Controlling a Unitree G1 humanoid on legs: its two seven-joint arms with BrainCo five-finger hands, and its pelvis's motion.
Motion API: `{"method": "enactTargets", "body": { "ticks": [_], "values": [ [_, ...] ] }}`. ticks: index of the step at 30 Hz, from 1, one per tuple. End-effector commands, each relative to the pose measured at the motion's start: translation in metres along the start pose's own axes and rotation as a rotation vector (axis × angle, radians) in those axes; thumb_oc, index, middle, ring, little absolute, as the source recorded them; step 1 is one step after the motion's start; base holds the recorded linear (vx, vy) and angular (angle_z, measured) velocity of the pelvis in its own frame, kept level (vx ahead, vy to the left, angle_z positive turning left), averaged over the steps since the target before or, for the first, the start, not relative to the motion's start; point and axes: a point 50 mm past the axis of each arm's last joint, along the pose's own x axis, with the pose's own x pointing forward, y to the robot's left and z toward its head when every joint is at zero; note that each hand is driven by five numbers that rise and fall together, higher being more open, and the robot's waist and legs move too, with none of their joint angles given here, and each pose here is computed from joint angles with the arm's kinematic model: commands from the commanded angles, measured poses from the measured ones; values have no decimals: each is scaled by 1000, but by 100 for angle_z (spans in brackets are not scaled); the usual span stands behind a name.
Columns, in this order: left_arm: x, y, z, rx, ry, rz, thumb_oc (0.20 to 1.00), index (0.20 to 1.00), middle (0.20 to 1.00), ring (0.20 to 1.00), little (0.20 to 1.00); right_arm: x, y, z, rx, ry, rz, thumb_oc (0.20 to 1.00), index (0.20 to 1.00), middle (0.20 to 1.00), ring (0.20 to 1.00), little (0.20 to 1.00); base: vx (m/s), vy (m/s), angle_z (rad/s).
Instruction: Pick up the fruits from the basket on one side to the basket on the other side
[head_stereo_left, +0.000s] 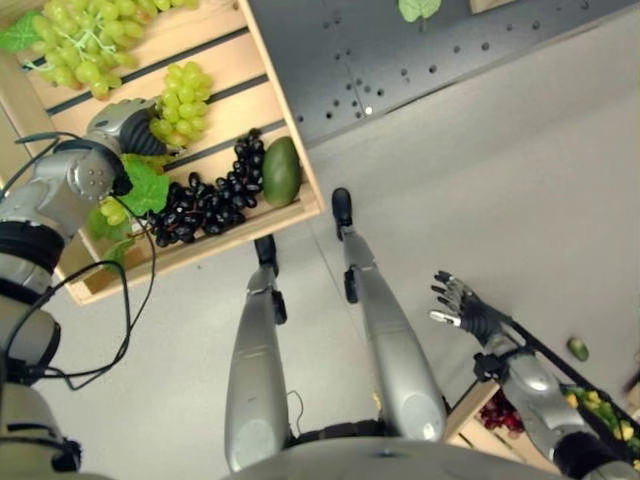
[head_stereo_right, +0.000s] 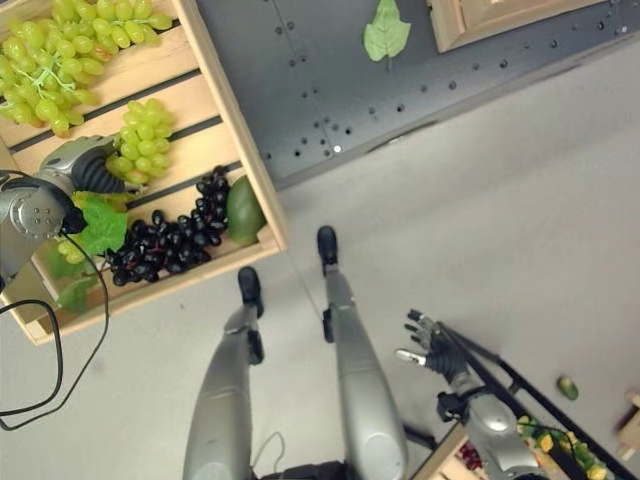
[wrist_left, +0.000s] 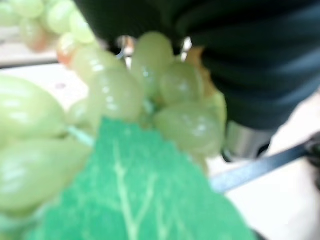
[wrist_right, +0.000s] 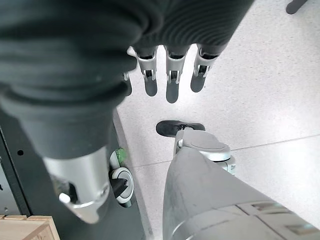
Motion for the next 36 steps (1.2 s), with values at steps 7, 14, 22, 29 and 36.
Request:
{"method": "enactTargets", "body": {
  "ticks": [7, 14, 22, 29, 36],
  "values": [
    [-9, -60, -3, 16, 28, -223, 200, 200, 200, 200, 200, -6, -1, 2, 11, -24, 5, 1000, 1000, 1000, 1000, 1000, 0, 0, 0],
    [-11, -67, 3, -107, 11, -197, 200, 200, 200, 200, 200, -5, 0, 0, 6, -14, 6, 1000, 1000, 1000, 1000, 1000, 0, 0, 0],
    [-30, -89, 29, -620, -91, -17, 200, 200, 200, 200, 200, -3, -8, -2, -11, -7, -51, 1000, 1000, 1000, 1000, 1000, 1, 14, 0],
    [-69, -106, 46, -973, -208, -19, 200, 200, 200, 200, 200, -5, -26, -6, -58, 39, -128, 1000, 1000, 1000, 1000, 1000, 10, 9, 1],
    [-98, -106, 50, -1148, -285, -61, 200, 200, 200, 200, 200, -8, -44, 0, -103, 53, -152, 1000, 1000, 1000, 1000, 1000, 60, 40, 10]
  ]
}}
